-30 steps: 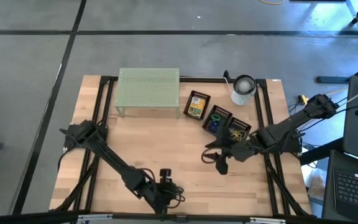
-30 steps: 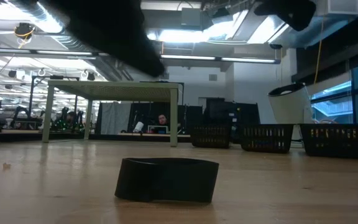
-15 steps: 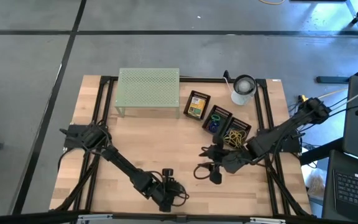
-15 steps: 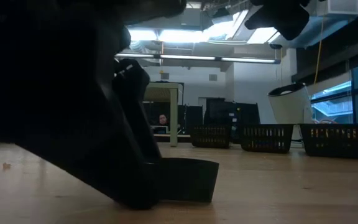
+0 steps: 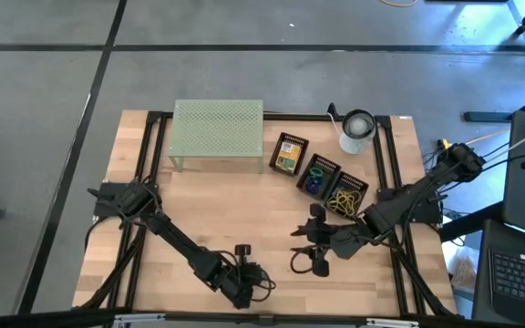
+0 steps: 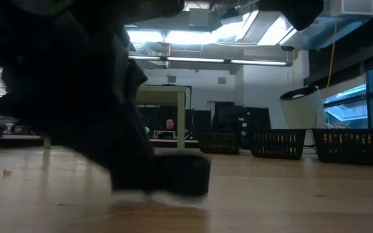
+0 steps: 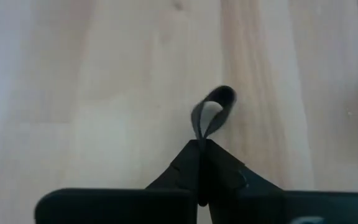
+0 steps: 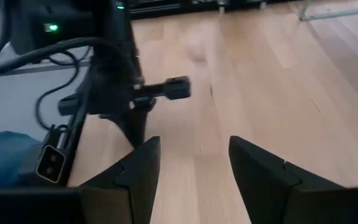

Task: Pick & Place Office Desk Supplies
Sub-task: Put the black rubber band into the bottom black bin

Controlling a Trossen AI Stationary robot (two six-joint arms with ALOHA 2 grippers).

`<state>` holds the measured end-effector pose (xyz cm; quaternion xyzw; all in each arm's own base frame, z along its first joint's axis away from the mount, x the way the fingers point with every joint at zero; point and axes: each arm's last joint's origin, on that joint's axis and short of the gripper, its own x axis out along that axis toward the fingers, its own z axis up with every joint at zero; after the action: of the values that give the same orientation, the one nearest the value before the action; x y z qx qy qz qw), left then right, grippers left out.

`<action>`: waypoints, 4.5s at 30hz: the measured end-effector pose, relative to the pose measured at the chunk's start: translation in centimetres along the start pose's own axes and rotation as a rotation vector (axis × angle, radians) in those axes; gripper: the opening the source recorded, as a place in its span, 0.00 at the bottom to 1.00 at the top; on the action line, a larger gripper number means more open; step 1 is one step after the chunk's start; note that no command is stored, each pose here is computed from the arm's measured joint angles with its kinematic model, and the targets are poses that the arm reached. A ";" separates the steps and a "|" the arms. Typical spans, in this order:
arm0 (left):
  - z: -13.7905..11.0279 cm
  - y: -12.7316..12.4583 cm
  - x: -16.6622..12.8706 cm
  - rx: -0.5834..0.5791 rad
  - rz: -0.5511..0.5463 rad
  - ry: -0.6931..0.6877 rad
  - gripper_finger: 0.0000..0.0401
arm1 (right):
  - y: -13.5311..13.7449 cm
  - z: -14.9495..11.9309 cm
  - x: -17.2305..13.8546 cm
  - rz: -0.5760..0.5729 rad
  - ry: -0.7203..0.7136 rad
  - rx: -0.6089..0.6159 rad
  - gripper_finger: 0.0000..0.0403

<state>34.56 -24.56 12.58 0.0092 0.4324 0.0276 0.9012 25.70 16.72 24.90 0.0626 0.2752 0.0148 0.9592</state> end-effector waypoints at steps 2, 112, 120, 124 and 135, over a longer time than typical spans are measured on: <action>0.5 0.2 -0.7 -0.008 0.023 -0.031 0.01 | 0.3 0.0 -0.1 0.013 -0.006 -0.024 0.48; 10.9 3.2 -14.8 -0.139 0.186 -0.787 0.02 | 2.2 4.6 -1.6 0.141 -0.498 -0.197 0.56; 10.9 3.2 -14.8 -0.139 0.186 -0.787 0.02 | 2.2 4.6 -1.6 0.144 -0.497 -0.186 0.34; 10.9 3.2 -14.8 -0.140 0.186 -0.787 0.02 | 2.2 4.6 -1.6 0.140 -0.497 -0.185 0.16; 10.9 3.1 -14.8 -0.131 0.164 -0.786 0.06 | 2.1 4.6 -1.6 0.113 -0.500 -0.154 0.02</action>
<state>33.67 -22.24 31.10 -0.0038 0.0503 0.1211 0.9914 26.79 18.18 29.91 0.0063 0.0238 0.0731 0.9970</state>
